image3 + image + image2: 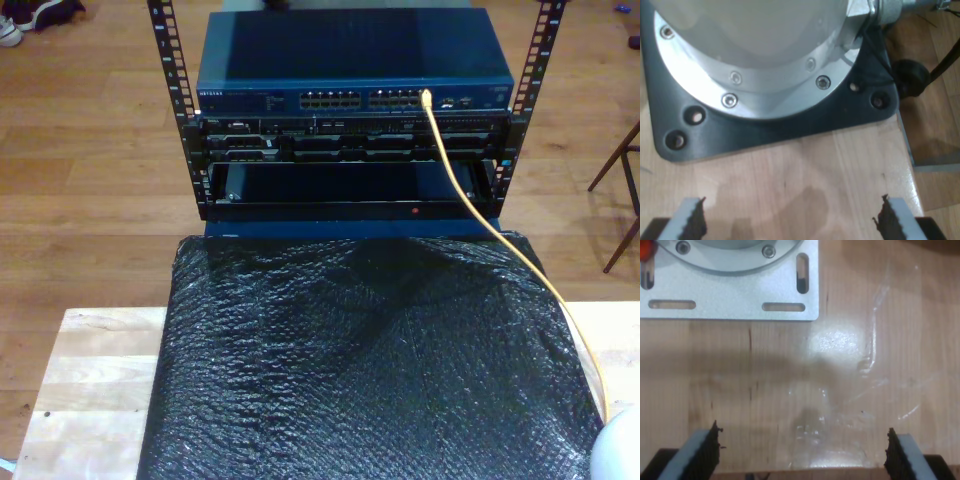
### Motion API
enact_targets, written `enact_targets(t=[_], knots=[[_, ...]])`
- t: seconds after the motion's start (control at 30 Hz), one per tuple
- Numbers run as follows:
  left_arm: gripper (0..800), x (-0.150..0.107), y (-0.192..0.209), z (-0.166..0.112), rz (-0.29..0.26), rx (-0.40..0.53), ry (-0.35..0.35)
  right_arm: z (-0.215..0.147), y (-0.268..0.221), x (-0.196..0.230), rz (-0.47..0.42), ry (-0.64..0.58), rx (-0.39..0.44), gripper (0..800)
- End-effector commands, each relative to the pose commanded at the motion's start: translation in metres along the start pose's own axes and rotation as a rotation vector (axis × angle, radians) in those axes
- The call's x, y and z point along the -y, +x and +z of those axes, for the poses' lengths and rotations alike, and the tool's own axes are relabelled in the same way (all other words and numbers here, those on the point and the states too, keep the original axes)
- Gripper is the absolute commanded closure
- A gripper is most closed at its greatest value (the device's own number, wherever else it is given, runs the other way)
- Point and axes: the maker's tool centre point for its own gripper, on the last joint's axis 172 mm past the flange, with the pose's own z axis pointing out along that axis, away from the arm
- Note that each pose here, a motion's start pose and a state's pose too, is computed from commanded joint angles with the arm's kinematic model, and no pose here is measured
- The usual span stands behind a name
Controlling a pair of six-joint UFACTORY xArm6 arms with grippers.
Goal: Grab the cable and plug it in
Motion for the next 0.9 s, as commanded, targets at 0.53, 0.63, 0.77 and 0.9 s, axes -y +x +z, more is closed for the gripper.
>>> enact_targets(t=[0.53, 0.63, 0.77, 0.9], knots=[[0, 0.000, 0.000, 0.000, 0.000, 0.000, 0.000, 0.042, -0.018, 0.012, 0.018, 0.015, 0.130, 2], [0, 0.000, 0.000, 0.000, 0.000, 0.000, 0.000, 0.044, -0.020, 0.014, 0.022, 0.016, 0.145, 2], [0, 0.000, 0.000, 0.000, 0.000, 0.000, 0.000, 0.044, -0.021, 0.014, 0.023, 0.017, 0.151, 2], [0, 0.000, 0.000, 0.000, 0.000, 0.000, 0.000, 0.044, -0.021, 0.014, 0.023, 0.017, 0.151, 2]])
